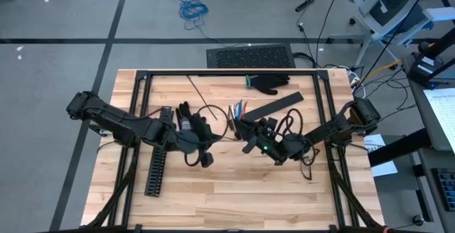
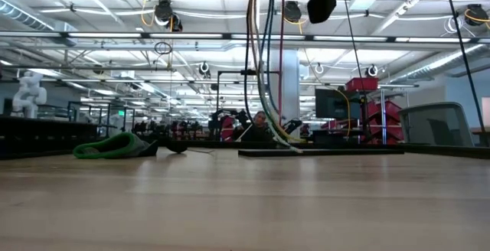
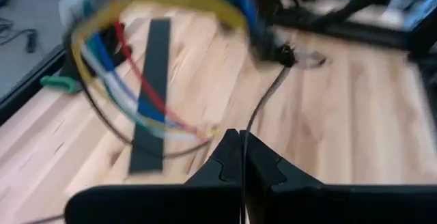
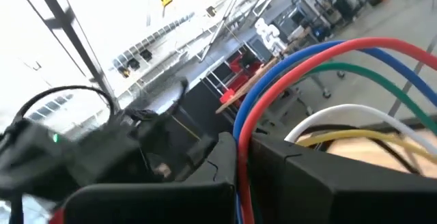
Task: Ziptie cables
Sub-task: Wrap the cable wires with the black zip tie
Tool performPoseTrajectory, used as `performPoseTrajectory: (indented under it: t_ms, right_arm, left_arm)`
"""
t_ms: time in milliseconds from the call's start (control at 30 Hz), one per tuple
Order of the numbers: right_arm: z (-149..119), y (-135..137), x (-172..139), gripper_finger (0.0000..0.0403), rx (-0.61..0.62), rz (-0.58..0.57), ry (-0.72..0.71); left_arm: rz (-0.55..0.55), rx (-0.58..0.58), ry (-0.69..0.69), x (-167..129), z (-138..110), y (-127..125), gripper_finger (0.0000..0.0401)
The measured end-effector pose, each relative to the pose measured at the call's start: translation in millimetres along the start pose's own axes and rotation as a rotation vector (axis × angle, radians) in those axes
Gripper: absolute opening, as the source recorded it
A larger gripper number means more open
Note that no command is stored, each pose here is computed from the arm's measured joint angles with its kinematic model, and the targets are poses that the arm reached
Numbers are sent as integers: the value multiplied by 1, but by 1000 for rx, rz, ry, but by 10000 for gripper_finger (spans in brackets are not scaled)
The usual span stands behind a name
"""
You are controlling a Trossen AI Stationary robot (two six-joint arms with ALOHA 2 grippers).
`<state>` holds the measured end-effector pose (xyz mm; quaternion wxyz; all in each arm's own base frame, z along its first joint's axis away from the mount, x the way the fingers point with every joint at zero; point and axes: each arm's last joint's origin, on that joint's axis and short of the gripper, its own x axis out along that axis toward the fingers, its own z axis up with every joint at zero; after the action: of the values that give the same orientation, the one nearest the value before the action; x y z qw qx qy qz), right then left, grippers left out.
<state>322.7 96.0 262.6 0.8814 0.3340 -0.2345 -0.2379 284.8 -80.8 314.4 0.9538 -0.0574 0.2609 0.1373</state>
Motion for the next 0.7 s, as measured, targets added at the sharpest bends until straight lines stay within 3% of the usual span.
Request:
performPoseTrajectory:
  t_ms: [233,700]
  right_arm:
    - [17,6,0,11,-60,-10,-14]
    - [18,-2,9,11,-48,-41,-25]
  left_arm:
    - [76,35,42,1,-27,-1,0]
    - [103,42,16,0,-28,-3,0]
